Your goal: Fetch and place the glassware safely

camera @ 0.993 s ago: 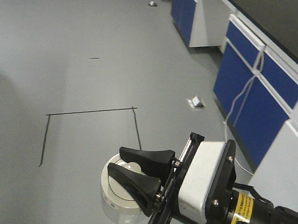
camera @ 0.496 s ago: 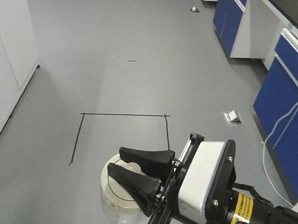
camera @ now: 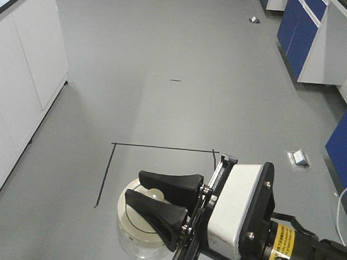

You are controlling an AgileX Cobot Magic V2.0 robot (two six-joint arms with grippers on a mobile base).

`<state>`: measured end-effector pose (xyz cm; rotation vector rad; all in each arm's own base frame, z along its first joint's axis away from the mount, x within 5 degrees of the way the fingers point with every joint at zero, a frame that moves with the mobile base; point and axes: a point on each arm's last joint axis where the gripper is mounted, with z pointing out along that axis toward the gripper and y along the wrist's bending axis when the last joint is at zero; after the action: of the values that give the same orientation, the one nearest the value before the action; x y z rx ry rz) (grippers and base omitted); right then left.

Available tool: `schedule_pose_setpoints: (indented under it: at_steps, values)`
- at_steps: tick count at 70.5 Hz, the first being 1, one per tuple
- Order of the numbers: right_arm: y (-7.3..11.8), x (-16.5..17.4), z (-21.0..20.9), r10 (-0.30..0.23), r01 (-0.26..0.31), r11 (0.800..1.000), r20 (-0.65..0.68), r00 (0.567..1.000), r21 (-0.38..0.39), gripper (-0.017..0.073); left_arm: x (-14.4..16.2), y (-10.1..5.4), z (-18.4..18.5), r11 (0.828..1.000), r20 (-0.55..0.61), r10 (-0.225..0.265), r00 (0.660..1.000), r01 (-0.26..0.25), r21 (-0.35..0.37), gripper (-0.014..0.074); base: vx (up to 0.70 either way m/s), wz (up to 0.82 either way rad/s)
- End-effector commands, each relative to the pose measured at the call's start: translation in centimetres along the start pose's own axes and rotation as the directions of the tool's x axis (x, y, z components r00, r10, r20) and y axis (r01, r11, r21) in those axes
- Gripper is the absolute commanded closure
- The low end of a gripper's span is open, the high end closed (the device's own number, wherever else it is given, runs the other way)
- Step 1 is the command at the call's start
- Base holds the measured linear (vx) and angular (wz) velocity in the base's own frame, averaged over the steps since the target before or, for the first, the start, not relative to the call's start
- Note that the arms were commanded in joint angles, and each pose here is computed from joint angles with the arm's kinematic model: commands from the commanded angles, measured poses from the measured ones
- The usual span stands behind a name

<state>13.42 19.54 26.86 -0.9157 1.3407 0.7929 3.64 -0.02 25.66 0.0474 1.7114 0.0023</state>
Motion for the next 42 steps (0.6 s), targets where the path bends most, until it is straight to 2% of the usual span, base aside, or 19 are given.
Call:
schedule_pose_setpoints:
  at_steps: [1,42]
  values:
    - [-0.02,-2.35,-0.15,0.001,0.000,1.000,0.153,0.988,-0.007,0.0563,-1.25,-0.03,-0.18,1.000,0.077,-0.006,0.997,0.005,0.008,0.0601,0.27,0.06]
    - [-0.02,-2.35,-0.15,0.001,0.000,1.000,0.153,0.988,-0.007,0.0563,-1.25,-0.03,-0.18,1.000,0.077,-0.006,0.997,0.005,0.008,0.0601,0.34,-0.01]
